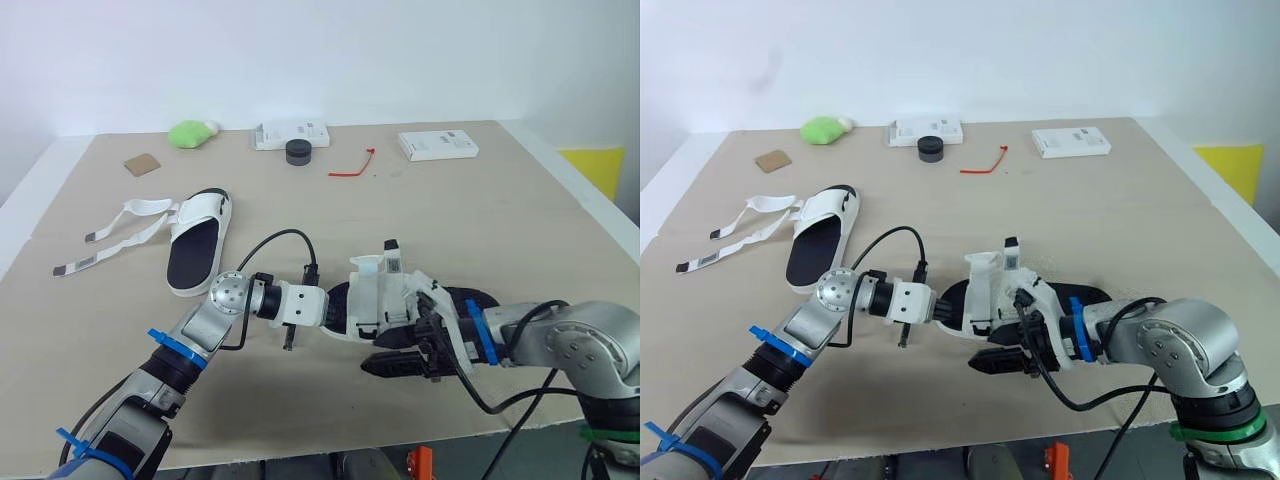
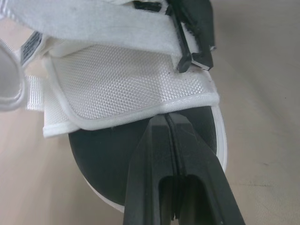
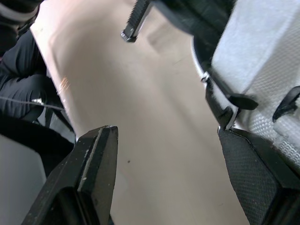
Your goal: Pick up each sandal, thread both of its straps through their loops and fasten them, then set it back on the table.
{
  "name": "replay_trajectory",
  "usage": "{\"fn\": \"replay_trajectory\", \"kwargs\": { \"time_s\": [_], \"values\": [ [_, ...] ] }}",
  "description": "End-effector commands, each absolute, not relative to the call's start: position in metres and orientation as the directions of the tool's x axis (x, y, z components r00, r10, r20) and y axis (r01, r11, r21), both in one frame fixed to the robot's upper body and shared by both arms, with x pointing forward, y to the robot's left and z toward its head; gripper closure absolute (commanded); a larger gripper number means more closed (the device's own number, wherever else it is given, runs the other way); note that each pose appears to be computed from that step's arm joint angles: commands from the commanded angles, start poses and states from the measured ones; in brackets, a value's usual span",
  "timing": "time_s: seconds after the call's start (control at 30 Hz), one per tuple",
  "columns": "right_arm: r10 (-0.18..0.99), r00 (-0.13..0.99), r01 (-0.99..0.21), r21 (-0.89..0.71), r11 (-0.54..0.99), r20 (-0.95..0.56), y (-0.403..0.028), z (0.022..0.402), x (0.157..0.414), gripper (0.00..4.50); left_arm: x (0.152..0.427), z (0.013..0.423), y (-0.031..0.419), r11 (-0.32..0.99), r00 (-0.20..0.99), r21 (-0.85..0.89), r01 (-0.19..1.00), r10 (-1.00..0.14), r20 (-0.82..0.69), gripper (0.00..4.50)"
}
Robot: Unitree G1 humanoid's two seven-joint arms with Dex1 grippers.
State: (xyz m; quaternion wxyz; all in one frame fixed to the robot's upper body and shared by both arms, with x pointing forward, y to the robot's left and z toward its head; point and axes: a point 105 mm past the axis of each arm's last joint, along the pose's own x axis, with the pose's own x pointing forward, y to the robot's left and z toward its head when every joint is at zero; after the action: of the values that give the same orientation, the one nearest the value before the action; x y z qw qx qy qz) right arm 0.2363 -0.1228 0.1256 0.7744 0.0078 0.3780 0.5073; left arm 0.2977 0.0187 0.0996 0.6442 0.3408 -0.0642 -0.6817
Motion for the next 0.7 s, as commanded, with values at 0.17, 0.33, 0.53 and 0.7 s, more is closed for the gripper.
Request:
{"fn": "replay_trajectory", "kwargs": {
  "time_s": [0.17, 0.33, 0.53, 0.7],
  "values": [
    [0.757, 0.305, -0.774, 0.313, 0.550, -0.577, -0.137, 0.142, 0.257, 0.82, 0.291, 0.070, 0.026, -0.204, 0.032, 0.434, 0.877, -0.879, -0.476, 4.50],
    [0.742, 0.330, -0.765, 0.295, 0.572, -0.583, -0.144, 0.145, 0.263, 0.82, 0.291, 0.070, 0.027, -0.201, 0.035, 0.435, 0.878, -0.879, -0.475, 4.50],
    [0.755, 0.340, -0.764, 0.303, 0.569, -0.561, -0.144, 0.151, 0.266, 0.82, 0.290, 0.070, 0.027, -0.203, 0.032, 0.433, 0.878, -0.879, -0.477, 4.50],
    [0.784, 0.312, -0.761, 0.354, 0.544, -0.536, -0.132, 0.145, 0.261, 0.82, 0.290, 0.070, 0.026, -0.203, 0.032, 0.433, 0.878, -0.879, -0.476, 4.50]
  ]
}}
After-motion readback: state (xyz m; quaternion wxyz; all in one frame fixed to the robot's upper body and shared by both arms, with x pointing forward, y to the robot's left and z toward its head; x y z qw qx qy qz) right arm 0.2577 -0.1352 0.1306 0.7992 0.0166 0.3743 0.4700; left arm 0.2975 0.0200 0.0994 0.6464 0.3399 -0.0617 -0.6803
